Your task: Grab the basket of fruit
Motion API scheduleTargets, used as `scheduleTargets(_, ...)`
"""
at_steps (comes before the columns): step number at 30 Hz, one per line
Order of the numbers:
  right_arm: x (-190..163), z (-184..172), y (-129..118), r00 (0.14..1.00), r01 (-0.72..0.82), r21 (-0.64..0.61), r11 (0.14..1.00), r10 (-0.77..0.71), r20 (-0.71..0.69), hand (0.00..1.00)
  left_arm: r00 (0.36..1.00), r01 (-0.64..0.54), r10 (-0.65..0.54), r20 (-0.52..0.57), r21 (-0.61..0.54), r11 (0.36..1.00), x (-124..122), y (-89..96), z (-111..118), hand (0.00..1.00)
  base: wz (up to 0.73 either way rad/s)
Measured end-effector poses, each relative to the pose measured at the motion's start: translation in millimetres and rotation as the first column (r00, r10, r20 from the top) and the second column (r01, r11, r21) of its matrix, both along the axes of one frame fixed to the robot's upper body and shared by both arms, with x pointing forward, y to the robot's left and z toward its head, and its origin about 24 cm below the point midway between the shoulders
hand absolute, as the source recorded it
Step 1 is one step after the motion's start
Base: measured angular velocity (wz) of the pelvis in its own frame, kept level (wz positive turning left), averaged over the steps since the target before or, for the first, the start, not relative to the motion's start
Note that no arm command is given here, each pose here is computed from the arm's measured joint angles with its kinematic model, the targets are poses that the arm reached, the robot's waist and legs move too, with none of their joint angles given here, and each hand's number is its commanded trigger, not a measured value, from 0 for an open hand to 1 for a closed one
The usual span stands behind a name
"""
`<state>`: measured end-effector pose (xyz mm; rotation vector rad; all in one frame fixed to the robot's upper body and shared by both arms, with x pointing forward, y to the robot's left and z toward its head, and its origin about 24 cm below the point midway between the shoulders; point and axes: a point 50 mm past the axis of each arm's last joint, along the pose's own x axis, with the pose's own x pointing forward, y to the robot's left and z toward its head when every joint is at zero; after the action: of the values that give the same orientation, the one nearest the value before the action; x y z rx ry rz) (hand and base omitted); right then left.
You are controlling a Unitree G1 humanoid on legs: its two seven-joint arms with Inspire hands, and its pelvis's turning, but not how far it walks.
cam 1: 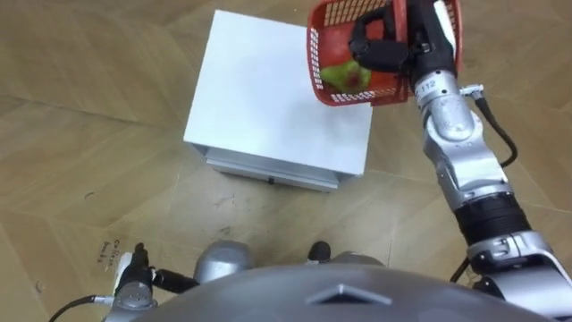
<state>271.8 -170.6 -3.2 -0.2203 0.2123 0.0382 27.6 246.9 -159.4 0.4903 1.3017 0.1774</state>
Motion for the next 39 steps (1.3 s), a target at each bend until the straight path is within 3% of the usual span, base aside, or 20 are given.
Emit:
scheduleTargets(16, 16.4, -14.5, 0.0, 0.995, 0.013, 0.006, 1.0, -0.012, -0.098, 1.0, 0.995, 0.06, -0.064, -0.075, -0.049, 0.997, -5.6, -2.0, -2.4, 0.0, 0.07)
scheduleTargets(18, 17.5, -16.2, -1.2, 0.994, 0.018, 0.001, 1.0, -0.018, -0.108, 0.17, 0.994, 0.059, -0.064, -0.088, -0.061, 0.996, -7.4, -2.5, -3.0, 0.0, 0.08)
scheduleTargets(19, 18.2, -17.8, -2.0, 0.993, 0.019, -0.006, 1.0, -0.02, -0.117, 0.0, 0.994, 0.059, -0.065, -0.092, -0.066, 0.996, -7.6, -2.8, -3.2, 0.0, 0.07)
scheduleTargets(39, 13.4, -38.4, -8.2, 0.976, -0.007, -0.085, 0.996, -0.012, -0.219, 0.0, 0.989, 0.086, -0.097, -0.108, -0.106, 0.991, -6.7, -7.1, -4.7, 0.0, 0.0)
